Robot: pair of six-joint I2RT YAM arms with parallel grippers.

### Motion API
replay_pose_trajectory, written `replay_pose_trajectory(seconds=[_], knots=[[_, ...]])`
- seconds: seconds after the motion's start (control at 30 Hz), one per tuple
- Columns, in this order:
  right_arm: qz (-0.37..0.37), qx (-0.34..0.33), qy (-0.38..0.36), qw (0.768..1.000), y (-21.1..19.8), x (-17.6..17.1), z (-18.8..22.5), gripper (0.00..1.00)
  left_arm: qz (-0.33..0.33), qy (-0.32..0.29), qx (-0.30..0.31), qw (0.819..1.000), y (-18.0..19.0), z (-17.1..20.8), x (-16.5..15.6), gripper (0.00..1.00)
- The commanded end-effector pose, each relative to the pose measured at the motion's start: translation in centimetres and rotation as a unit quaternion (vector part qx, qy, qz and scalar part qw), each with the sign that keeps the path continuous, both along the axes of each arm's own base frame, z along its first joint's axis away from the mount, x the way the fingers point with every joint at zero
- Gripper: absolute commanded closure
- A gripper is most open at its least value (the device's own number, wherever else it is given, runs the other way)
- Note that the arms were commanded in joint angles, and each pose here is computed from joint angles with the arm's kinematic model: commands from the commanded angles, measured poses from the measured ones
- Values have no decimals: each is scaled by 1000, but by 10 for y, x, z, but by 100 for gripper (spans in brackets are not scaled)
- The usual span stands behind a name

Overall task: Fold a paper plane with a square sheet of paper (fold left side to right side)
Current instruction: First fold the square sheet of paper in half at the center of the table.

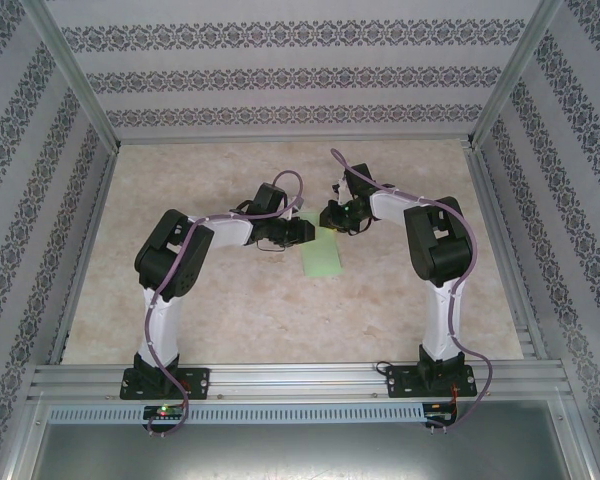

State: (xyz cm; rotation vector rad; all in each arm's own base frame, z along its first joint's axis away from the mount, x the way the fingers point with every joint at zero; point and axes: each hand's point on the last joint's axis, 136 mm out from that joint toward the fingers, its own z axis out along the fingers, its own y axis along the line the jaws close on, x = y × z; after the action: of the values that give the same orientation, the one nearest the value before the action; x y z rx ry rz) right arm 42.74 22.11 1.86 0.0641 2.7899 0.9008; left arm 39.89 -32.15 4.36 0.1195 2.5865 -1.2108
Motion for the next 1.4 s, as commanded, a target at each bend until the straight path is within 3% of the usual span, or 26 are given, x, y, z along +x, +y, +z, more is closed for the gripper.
replay_pose_trajectory(seconds=[0.0,0.37,1.0,1.2,1.37], knots=[[0,-41,50,998,-11,-18,-27,81,-20,-4,-1,1000,-6,-7,-8,67],[-1,-47,56,997,-12,-19,-29,81,-39,12,22,999,-5,-23,-36,68],[-1,-50,60,997,-13,-19,-28,81,-87,7,65,994,-15,-16,-81,68],[-2,-54,59,997,-14,-19,-29,81,-93,4,41,995,-24,-5,-89,68],[-8,-58,59,997,-18,-18,-28,81,-79,-21,7,997,-23,28,-83,67]])
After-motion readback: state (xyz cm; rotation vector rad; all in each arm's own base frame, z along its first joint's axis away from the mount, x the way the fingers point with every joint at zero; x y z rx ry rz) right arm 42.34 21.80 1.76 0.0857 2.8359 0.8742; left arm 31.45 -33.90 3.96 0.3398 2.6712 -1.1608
